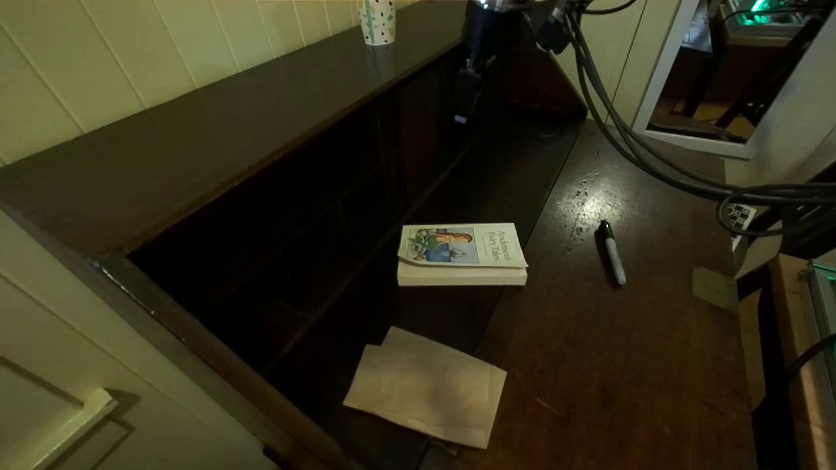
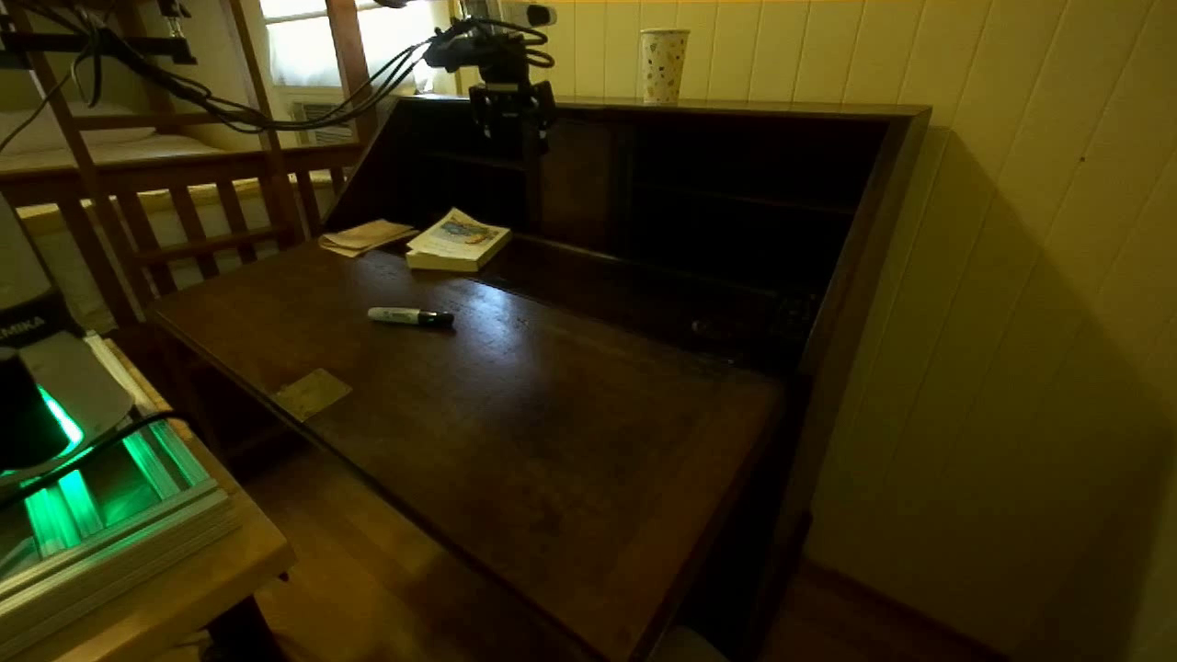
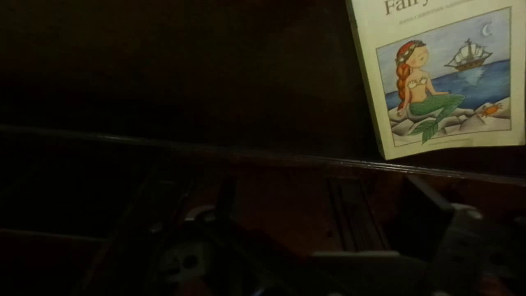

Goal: Put the blue book on the shelf.

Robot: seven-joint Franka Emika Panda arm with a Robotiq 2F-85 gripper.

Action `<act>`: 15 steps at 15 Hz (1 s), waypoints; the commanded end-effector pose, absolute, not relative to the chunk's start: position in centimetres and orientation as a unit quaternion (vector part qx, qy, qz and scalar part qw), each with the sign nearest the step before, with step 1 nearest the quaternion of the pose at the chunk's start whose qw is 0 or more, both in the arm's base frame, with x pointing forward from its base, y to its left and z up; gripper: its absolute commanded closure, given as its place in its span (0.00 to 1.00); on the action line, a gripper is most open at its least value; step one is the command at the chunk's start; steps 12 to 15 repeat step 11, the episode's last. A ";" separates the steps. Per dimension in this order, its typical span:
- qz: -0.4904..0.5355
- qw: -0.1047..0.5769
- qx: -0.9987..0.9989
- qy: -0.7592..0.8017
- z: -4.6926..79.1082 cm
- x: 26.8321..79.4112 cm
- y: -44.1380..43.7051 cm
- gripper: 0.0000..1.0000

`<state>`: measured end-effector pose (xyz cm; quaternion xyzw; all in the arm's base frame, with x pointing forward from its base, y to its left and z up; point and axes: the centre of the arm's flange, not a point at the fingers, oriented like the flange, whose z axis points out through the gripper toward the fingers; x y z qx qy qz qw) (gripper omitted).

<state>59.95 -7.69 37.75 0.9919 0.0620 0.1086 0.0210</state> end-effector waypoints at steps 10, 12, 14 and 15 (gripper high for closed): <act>0.077 0.033 0.996 0.015 37.3 54.5 -6.3 0.00; 0.076 0.033 0.997 0.013 37.2 54.2 -6.3 0.00; 0.076 0.033 0.997 0.013 37.2 54.2 -6.3 0.00; 0.076 0.033 0.997 0.013 37.2 54.2 -6.3 0.00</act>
